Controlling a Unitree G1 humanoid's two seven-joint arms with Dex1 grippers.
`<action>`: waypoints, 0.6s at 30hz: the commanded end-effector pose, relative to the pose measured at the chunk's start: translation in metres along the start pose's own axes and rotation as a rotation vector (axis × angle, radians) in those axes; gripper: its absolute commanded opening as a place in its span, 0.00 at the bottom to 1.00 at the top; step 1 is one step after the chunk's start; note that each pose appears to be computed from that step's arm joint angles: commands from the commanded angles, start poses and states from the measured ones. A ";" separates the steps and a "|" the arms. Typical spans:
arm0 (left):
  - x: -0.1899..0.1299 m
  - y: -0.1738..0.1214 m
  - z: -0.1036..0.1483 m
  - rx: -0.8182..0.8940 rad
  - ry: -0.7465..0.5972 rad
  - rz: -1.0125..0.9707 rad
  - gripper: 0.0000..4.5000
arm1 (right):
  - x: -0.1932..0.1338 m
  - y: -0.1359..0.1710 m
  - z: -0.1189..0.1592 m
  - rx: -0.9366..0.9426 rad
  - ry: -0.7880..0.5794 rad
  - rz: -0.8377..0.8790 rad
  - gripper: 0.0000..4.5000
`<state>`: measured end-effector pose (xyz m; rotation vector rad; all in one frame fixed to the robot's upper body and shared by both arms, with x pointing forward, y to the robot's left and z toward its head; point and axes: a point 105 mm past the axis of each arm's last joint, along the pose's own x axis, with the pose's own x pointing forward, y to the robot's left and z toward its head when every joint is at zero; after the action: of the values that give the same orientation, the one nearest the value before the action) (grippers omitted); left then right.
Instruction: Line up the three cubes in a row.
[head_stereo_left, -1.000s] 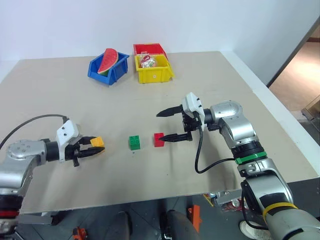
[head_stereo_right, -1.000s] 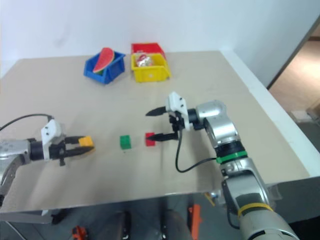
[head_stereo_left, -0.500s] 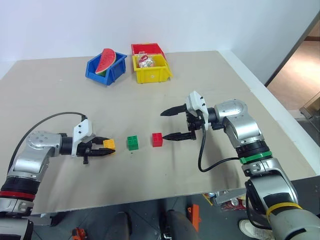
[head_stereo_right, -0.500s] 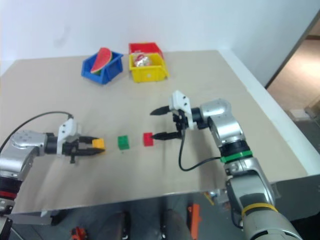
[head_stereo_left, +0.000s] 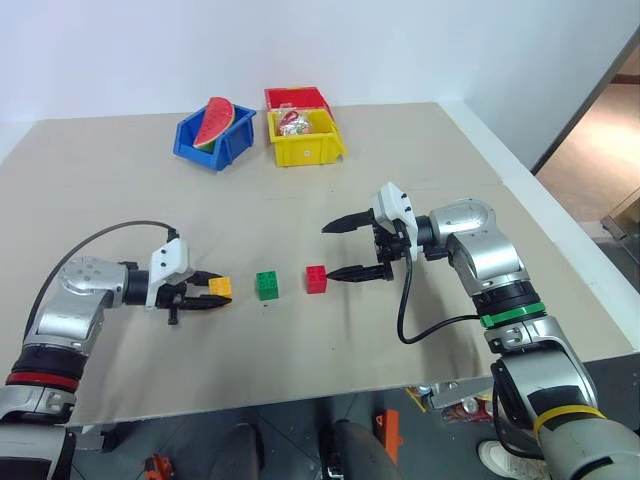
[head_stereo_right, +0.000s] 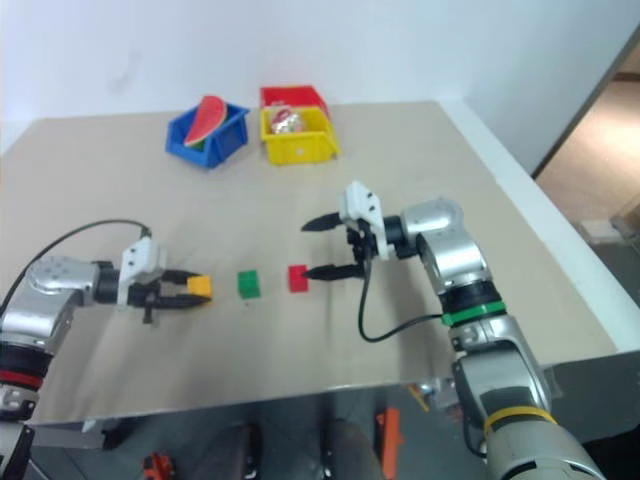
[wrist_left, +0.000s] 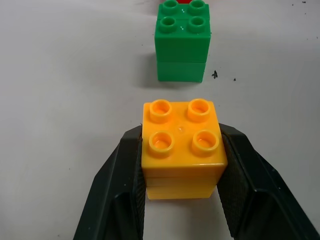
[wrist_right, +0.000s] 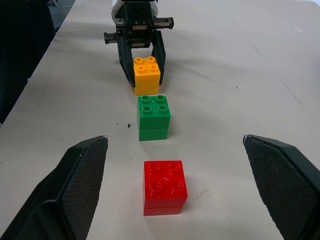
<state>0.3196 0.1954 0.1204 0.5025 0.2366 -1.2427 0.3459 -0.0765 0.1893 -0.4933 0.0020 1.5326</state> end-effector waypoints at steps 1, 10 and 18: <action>0.001 -0.002 -0.005 0.011 0.028 -0.035 0.29 | -0.006 -0.001 0.011 -0.049 -0.015 -0.014 1.00; 0.000 0.002 -0.007 0.006 0.057 -0.067 0.29 | -0.008 -0.002 0.010 -0.048 -0.006 -0.025 1.00; -0.010 0.008 0.001 0.043 0.062 -0.045 0.99 | -0.007 0.000 0.009 -0.045 -0.010 -0.024 1.00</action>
<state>0.3213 0.2001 0.1104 0.5272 0.3194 -1.2995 0.3456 -0.0796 0.1891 -0.5040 0.0047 1.5185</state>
